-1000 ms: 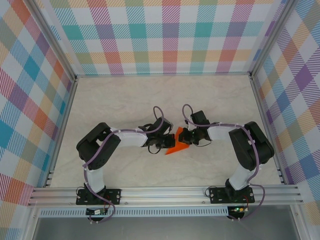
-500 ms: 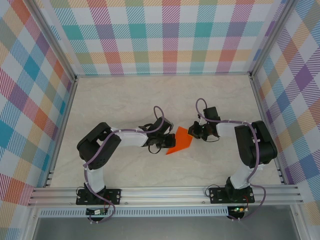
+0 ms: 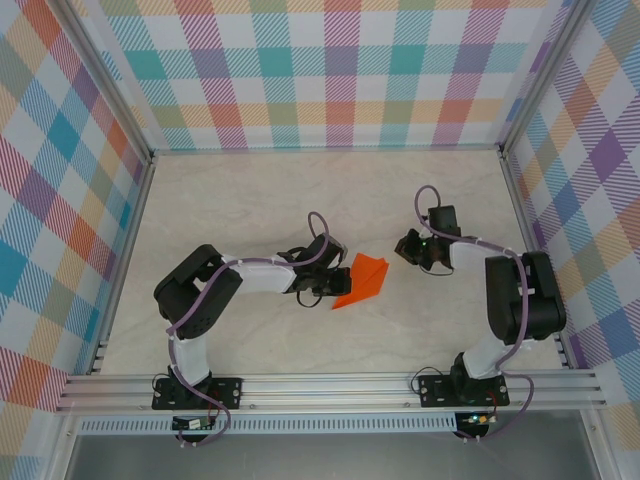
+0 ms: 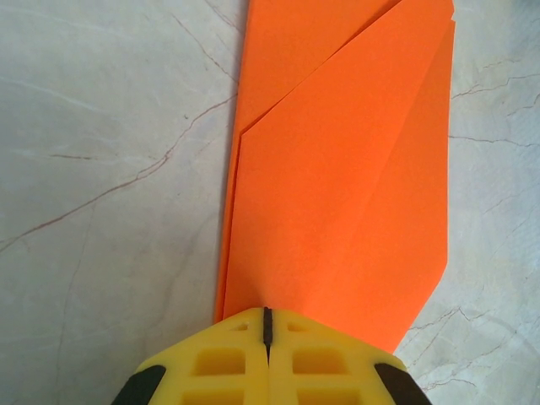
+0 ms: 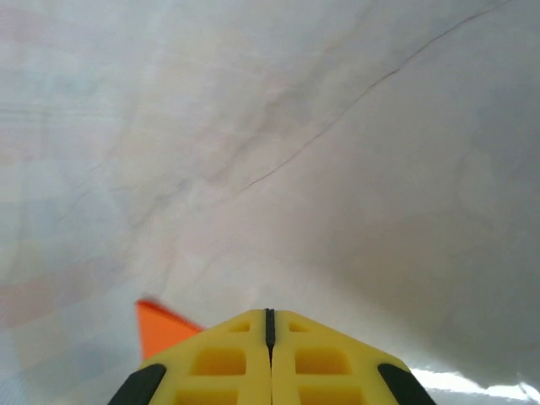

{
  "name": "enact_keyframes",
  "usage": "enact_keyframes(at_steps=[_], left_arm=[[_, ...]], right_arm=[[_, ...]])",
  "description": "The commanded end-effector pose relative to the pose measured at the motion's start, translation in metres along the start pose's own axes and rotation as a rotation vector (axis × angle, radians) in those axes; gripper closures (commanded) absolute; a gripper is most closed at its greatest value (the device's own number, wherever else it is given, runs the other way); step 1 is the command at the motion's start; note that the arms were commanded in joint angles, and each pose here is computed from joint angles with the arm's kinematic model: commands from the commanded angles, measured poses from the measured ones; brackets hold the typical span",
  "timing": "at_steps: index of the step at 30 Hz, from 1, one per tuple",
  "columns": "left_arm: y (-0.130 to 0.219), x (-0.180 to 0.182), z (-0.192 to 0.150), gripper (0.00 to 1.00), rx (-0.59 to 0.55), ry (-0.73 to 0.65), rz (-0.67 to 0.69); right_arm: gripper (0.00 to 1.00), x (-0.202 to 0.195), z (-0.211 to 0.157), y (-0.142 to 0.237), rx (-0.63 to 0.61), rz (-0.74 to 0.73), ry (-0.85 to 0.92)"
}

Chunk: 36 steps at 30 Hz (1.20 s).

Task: Fold a paper plane with a square sheet of paper (pick it up from the middle)
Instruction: Fourth fold the wing at the center of the table.

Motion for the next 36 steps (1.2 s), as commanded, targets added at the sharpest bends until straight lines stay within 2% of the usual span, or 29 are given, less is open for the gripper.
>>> enact_keyframes(at_steps=[1,6,10,14,18,25,29,32,36], left_arm=[[-0.011,0.052,-0.046,1.0,0.194,0.047,0.199],[-0.012,0.046,-0.041,1.0,0.179,0.036,0.17],[-0.01,0.042,-0.038,1.0,0.166,0.029,0.157],[-0.007,0.038,-0.035,1.0,0.153,0.025,0.141],[-0.002,0.028,-0.027,1.0,0.131,0.016,0.112],[0.023,-0.013,0.0,1.0,0.05,-0.005,-0.018],[0.042,-0.034,0.015,0.94,-0.014,0.022,-0.092],[0.039,-0.035,0.01,0.94,0.007,0.069,-0.134],[0.032,-0.02,-0.007,0.94,0.062,0.117,-0.1]], right_arm=[[0.94,0.025,-0.024,0.001,0.076,0.126,0.021],[0.95,0.038,-0.07,-0.014,0.218,0.158,0.001],[0.95,0.051,-0.089,-0.024,0.289,0.194,0.015],[0.95,0.053,-0.095,-0.032,0.318,0.181,0.021],[0.95,0.039,-0.102,-0.044,0.351,0.112,-0.007],[0.96,0.004,-0.113,-0.054,0.366,-0.048,-0.054],[0.96,-0.004,-0.116,-0.053,0.363,-0.093,-0.061],[0.96,-0.006,-0.116,-0.053,0.364,-0.103,-0.065],[0.96,-0.006,-0.115,-0.055,0.368,-0.111,-0.07]])
Point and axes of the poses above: each hand's point on the last joint's axis, 136 mm out from that joint toward the fingers, its own y axis back along the fingers, its own x axis along the line the jaws close on, z = x × y, the point moved 4 cm from there along y, back along the fingers, and after that the axes turned 1 degree about y, right-handed, at the moved point
